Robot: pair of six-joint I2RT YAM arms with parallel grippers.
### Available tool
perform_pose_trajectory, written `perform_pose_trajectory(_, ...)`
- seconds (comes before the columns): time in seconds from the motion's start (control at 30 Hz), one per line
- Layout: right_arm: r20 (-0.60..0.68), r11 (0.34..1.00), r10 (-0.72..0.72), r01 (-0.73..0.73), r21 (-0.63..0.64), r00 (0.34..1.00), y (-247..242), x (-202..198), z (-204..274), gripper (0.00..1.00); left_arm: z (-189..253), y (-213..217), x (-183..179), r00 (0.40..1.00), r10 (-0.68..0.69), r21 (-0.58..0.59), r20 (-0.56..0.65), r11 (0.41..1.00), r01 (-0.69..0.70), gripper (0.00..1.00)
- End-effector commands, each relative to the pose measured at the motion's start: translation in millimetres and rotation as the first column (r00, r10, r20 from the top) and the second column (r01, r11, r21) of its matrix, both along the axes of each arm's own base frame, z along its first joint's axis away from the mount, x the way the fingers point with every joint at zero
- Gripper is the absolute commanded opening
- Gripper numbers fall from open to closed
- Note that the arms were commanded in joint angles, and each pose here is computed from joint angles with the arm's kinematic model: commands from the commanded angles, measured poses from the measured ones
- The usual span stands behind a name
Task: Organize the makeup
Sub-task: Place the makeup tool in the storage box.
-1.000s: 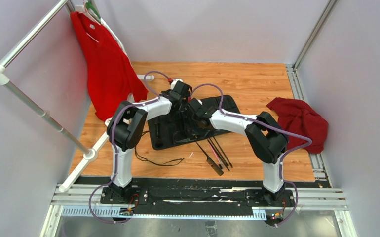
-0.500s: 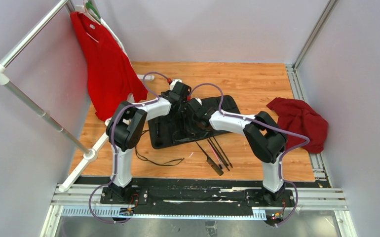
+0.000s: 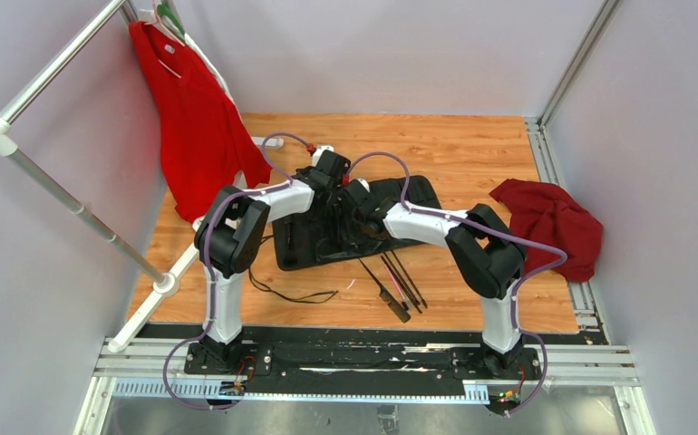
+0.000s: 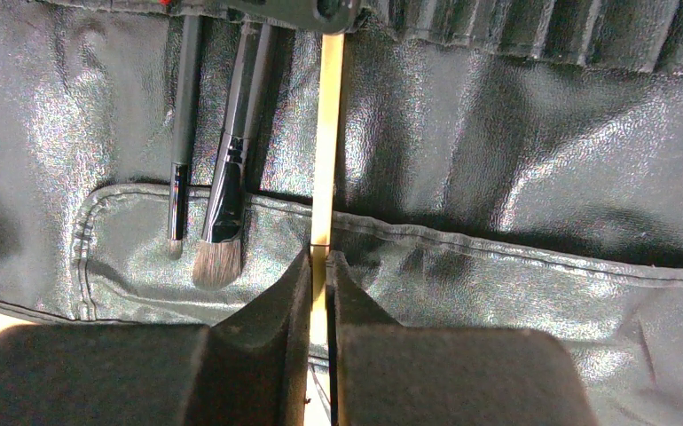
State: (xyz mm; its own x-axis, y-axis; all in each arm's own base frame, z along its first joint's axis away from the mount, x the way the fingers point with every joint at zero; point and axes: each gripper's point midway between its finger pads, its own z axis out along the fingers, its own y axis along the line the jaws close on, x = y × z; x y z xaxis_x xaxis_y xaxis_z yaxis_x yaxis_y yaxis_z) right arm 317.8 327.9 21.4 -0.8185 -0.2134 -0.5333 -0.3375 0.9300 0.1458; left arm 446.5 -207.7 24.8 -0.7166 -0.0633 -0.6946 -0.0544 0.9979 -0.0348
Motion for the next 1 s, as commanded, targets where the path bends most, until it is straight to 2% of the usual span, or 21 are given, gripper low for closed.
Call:
perform_pose_trajectory(0.0,0.051,1.0,-0.026,0.026,0.005,0.998,2.5,23.1,-18.9,0.01,-4.8,8.0,-27.5,0.996,-0.024,0.034,-0.091,0.999,0.027,0.99)
perform_pose_trajectory(0.23,0.044,1.0,-0.023,0.023,0.001,0.999,-0.3,18.6,-20.0,0.01,24.0,33.2,-13.2,0.998,0.05,0.083,-0.024,0.995,-0.048,0.98)
perform_pose_trajectory(0.5,0.035,1.0,-0.019,0.019,0.005,0.999,-0.9,15.6,-21.0,0.01,13.5,59.2,-1.7,0.99,0.135,0.158,-0.029,0.979,-0.129,0.98)
perform_pose_trajectory(0.97,0.029,1.0,-0.015,0.016,-0.003,0.999,-6.0,10.8,-22.3,0.01,19.0,80.4,25.9,0.97,0.242,0.171,0.03,0.955,-0.243,0.98)
